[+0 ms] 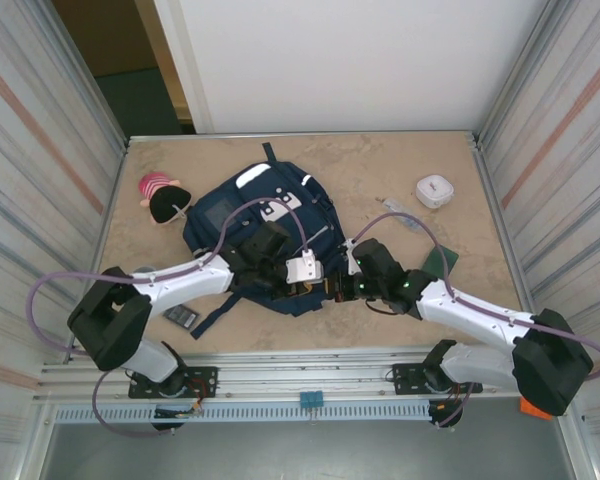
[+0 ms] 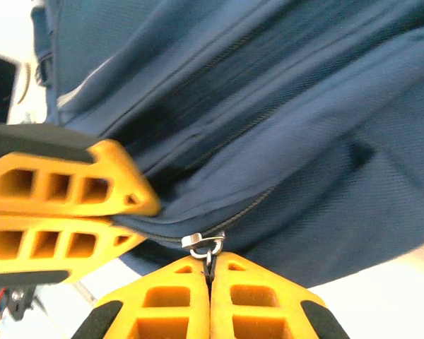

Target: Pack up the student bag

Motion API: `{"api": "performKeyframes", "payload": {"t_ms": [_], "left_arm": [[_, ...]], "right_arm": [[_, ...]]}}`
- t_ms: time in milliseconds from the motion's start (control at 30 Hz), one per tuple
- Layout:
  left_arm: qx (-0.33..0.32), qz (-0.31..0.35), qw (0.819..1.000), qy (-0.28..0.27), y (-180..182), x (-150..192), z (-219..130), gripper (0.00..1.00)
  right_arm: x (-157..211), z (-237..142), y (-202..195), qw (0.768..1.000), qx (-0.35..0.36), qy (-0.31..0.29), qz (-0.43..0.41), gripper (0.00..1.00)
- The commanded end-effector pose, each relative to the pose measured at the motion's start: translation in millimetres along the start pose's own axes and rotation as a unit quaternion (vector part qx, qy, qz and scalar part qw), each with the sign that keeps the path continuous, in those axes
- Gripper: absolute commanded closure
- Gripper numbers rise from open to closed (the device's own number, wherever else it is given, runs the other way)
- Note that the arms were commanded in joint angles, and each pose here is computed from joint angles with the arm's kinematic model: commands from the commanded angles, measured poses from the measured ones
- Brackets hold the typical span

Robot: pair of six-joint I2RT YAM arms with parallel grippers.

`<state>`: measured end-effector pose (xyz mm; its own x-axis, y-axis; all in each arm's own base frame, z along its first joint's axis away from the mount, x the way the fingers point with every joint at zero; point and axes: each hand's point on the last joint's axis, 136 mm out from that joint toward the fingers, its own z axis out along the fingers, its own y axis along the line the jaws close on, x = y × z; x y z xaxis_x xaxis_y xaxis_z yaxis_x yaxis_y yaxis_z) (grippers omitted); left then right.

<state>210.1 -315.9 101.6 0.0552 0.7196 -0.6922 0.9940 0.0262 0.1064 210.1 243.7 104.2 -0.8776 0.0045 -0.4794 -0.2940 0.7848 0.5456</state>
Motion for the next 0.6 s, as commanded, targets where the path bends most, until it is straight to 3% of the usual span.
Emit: {"api": "performKeyframes", "payload": {"t_ms": [0,133,300,333,500,567], "left_arm": [[0.005,0.002,1.0,-0.002,-9.7,6.9,-29.6,1.0],[-0.01,-0.005,1.0,0.014,-15.5,27.6,-53.1,1.0],[-0.037,-0.023,0.998,0.043,-12.6,56.6,-75.1,0.93],[-0.039,-0.023,0.998,0.045,-12.5,56.6,-78.2,0.89],[-0.038,-0.027,0.999,0.002,-15.7,21.2,-81.1,0.46],[-0.052,-0.014,0.999,-0.006,-15.2,4.3,-71.2,0.36]], "right_arm": [[-8.5,-14.2,-52.0,0.994,0.088,-0.026,0.064,1.0],[-20.1,-19.3,-58.6,0.995,0.075,-0.031,0.061,1.0],[-14.5,-7.4,-9.8,1.0,-0.023,0.007,-0.004,1.0],[-10.8,-5.5,-0.5,0.999,-0.037,0.016,-0.017,1.0],[0.8,-0.5,40.8,0.993,-0.098,0.041,-0.056,1.0],[1.7,-1.0,48.3,0.992,-0.105,0.043,-0.063,1.0]]}}
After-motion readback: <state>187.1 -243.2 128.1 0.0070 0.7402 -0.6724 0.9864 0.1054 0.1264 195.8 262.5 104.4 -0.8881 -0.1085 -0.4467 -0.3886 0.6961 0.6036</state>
